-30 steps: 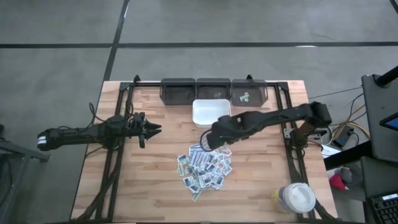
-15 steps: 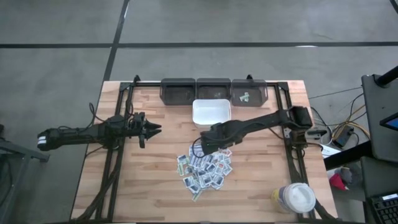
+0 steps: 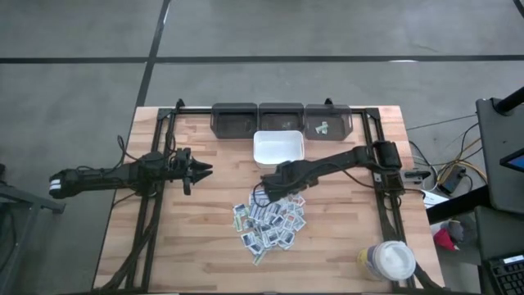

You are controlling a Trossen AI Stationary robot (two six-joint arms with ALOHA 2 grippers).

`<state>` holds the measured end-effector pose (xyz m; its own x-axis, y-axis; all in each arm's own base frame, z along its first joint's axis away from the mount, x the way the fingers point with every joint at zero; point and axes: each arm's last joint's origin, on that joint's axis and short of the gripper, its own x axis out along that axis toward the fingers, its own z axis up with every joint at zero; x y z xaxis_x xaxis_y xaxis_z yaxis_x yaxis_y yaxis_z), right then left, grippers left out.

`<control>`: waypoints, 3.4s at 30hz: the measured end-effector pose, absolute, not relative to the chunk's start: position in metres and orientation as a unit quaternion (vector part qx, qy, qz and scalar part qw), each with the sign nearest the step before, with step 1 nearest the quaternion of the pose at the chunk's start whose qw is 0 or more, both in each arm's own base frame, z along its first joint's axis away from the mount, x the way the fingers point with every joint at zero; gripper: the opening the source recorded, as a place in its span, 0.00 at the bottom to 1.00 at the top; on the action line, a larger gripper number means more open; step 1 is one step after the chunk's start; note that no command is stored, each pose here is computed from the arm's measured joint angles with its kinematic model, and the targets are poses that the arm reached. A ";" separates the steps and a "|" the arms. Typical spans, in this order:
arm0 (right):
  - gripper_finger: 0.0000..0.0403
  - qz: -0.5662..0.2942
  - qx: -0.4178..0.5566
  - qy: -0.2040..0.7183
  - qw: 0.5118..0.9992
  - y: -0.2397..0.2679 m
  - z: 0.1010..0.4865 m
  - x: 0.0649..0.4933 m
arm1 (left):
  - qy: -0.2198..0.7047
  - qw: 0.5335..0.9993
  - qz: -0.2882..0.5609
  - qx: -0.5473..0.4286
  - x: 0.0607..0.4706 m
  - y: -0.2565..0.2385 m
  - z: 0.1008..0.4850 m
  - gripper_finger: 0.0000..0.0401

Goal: Pick & Place First Aid Supplies
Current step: Put the green bandage pack into the right gray bin

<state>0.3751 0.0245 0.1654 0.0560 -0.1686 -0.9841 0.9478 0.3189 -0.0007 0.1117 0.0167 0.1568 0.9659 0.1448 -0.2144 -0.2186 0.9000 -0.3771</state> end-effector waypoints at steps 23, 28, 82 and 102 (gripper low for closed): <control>0.40 -0.459 0.378 0.528 0.606 0.020 0.135 0.360 | 0.089 0.971 0.092 -0.203 0.112 0.017 0.157 0.30; 0.36 -0.467 0.372 0.533 0.599 0.020 0.133 0.356 | 0.089 0.971 0.092 -0.203 0.112 0.017 0.157 0.30; 0.11 -0.496 0.331 0.567 0.568 0.015 0.133 0.342 | 0.091 0.971 0.092 -0.203 0.112 0.017 0.157 0.30; 0.02 -0.487 0.249 0.604 0.580 0.011 0.192 0.311 | 0.090 0.971 0.092 -0.203 0.112 0.017 0.157 0.30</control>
